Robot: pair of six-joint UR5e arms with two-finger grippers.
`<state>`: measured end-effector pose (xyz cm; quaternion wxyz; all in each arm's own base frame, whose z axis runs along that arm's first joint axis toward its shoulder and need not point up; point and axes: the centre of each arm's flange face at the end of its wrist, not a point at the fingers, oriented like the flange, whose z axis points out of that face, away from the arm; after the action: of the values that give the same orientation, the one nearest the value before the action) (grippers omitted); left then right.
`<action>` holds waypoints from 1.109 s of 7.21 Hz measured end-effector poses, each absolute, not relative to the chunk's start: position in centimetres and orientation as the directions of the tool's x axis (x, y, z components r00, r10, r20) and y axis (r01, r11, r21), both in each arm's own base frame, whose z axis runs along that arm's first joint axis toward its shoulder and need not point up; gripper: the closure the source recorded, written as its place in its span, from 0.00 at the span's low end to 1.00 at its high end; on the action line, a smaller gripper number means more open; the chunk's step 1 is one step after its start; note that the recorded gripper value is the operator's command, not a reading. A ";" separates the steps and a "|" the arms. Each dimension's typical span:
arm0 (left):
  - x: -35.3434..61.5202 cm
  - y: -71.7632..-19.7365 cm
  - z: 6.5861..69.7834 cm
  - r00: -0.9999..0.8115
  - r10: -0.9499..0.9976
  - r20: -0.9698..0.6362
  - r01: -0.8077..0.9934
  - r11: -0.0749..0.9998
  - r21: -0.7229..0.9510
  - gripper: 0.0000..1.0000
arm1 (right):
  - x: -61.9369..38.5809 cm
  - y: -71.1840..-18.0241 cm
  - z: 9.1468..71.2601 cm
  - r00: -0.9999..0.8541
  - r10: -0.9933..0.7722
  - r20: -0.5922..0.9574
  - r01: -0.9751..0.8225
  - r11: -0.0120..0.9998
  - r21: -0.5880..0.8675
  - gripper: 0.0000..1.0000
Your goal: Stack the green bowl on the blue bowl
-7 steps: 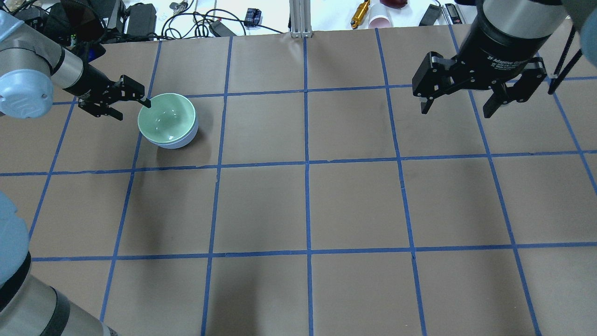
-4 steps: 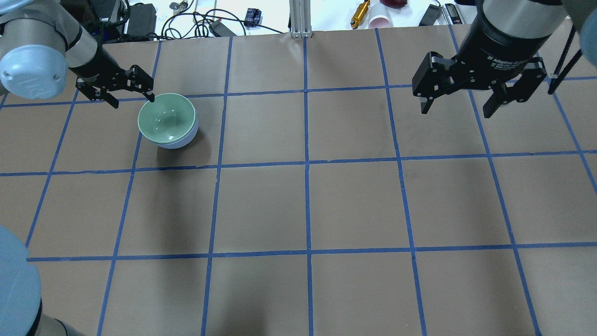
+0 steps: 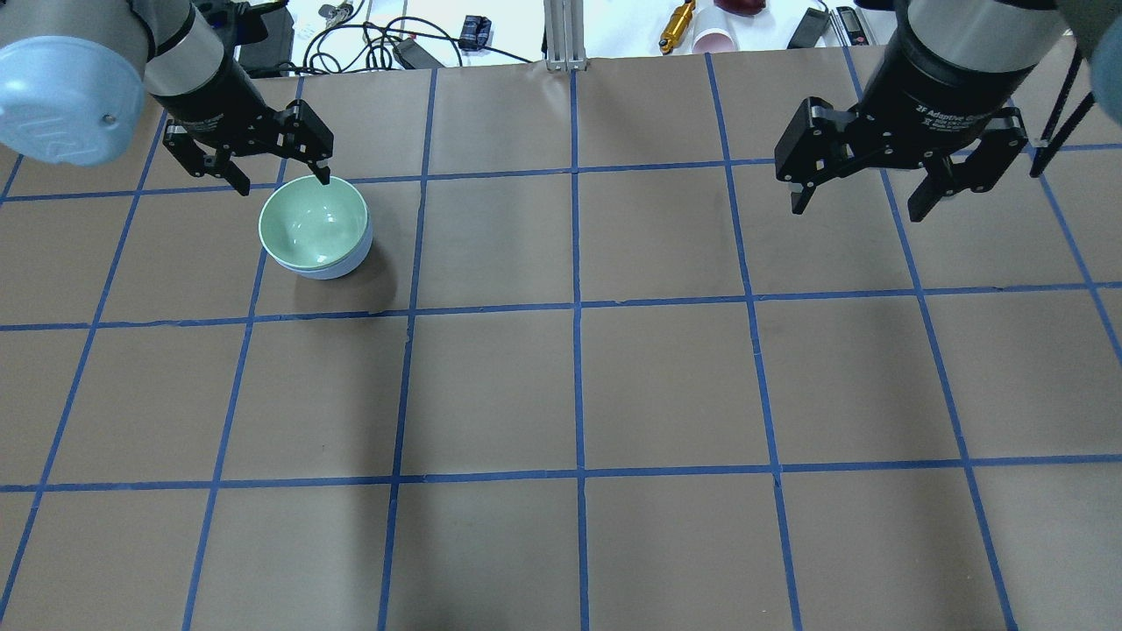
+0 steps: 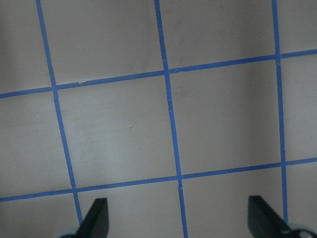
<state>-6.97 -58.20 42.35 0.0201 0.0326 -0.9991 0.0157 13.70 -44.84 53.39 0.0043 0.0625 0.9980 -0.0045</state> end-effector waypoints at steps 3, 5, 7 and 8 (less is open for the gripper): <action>-11.0 -54.5 46.1 -1.000 -0.014 0.014 -0.014 0.999 -0.028 0.00 | 13.7 -44.8 53.4 -0.992 0.125 -0.009 0.125 0.992 -0.010 0.00; -11.4 -53.0 47.8 -1.000 -0.009 0.014 -0.009 1.000 -0.027 0.00 | 13.7 -44.8 53.4 -0.992 0.125 -0.009 0.125 0.992 -0.010 0.00; -11.5 -52.0 49.0 -1.000 -0.006 0.015 -0.007 0.999 -0.040 0.00 | 13.7 -44.8 53.4 -0.992 0.125 -0.009 0.125 0.992 -0.010 0.00; -11.5 -51.7 49.4 -1.000 -0.005 0.011 -0.006 0.999 -0.046 0.00 | 13.7 -44.8 53.4 -0.992 0.125 -0.009 0.125 0.992 -0.009 0.00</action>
<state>-11.50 -51.70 49.36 0.0052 0.0027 -0.9997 0.0228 13.70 -44.84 53.41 0.0043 0.0625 0.9980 -0.0049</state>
